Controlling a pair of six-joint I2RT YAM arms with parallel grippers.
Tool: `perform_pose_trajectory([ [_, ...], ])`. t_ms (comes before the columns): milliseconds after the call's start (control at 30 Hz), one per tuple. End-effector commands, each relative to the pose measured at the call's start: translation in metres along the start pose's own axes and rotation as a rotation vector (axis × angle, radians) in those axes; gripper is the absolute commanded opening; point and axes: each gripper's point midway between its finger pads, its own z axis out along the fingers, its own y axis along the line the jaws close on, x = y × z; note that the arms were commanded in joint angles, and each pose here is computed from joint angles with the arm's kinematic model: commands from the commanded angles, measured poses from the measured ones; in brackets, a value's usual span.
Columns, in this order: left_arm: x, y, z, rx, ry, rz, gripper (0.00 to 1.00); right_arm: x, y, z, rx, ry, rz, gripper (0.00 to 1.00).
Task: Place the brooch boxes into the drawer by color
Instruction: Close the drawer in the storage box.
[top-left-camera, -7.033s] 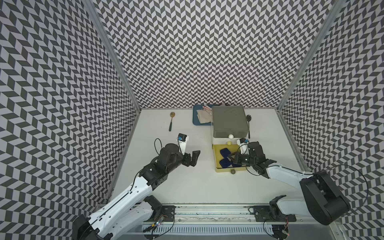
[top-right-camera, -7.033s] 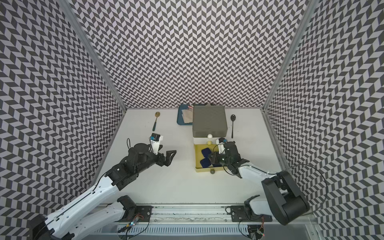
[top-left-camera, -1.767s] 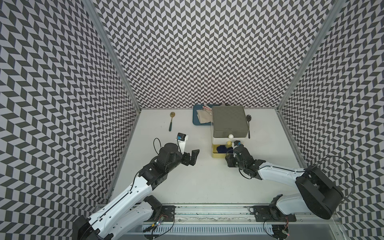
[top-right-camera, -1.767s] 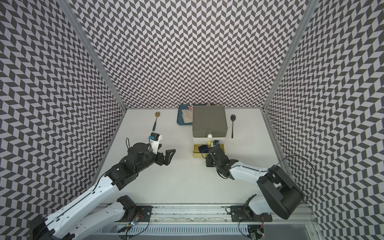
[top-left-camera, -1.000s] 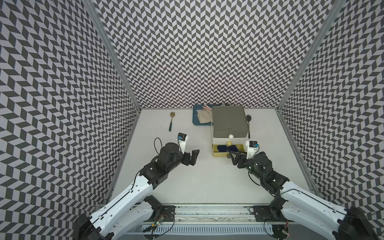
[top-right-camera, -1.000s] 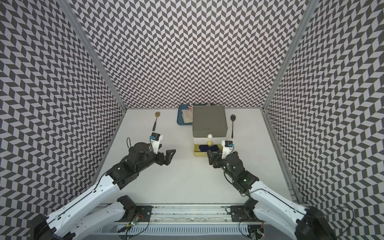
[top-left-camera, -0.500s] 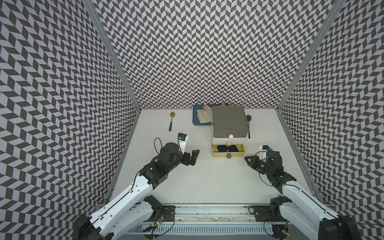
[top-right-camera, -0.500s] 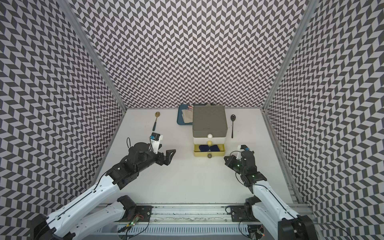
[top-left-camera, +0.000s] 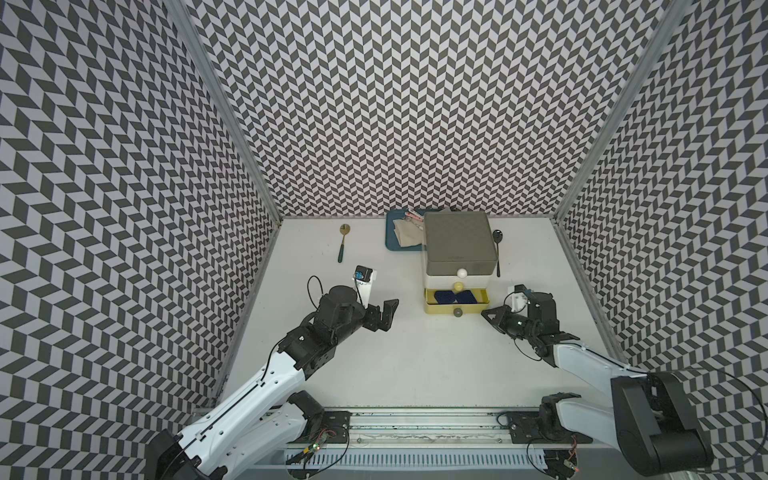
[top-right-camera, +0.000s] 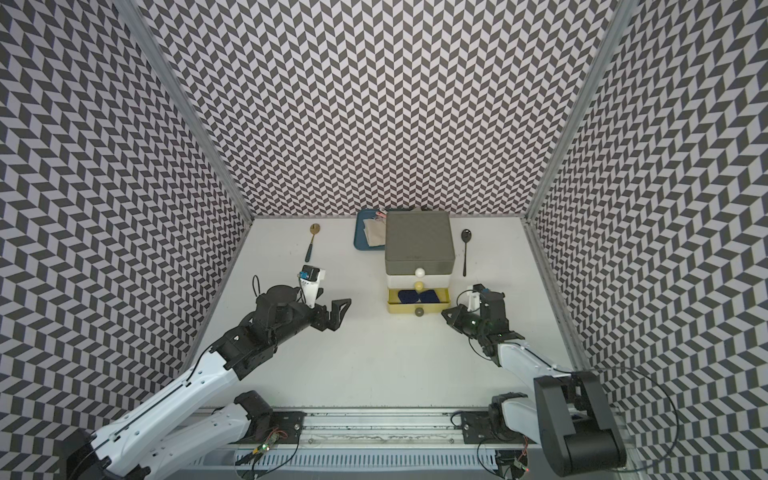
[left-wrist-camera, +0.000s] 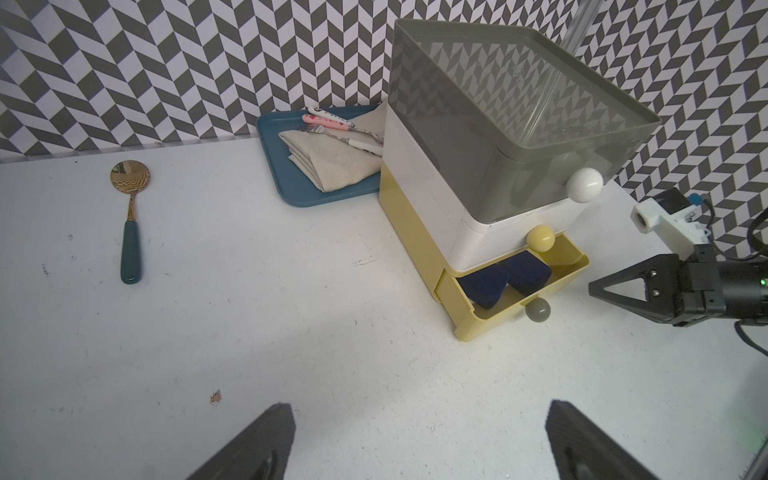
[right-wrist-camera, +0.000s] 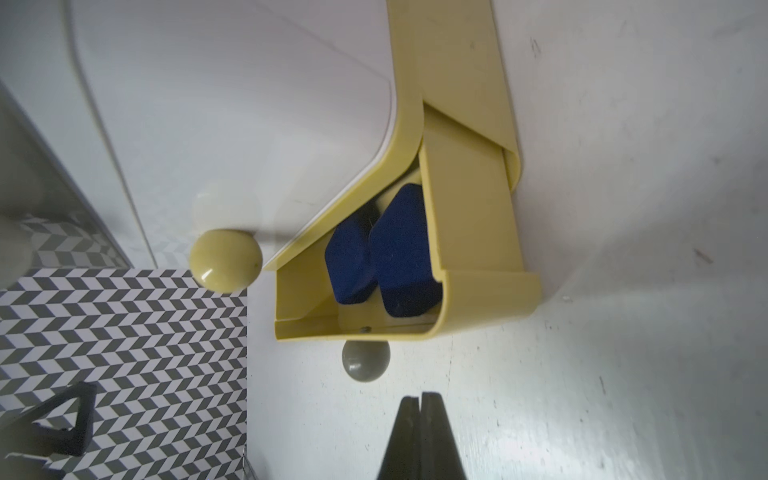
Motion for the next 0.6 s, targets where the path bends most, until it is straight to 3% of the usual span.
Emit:
perform_pose_trajectory([
  [0,-0.006,0.002,-0.002,-0.007,-0.022,0.000,1.00,-0.023,0.014,0.006,-0.049,-0.052,-0.069,0.00],
  [567,-0.002,0.003,0.003,-0.012,-0.004,0.003,1.00,-0.053,0.013,0.032,-0.053,-0.095,-0.077,0.00],
])
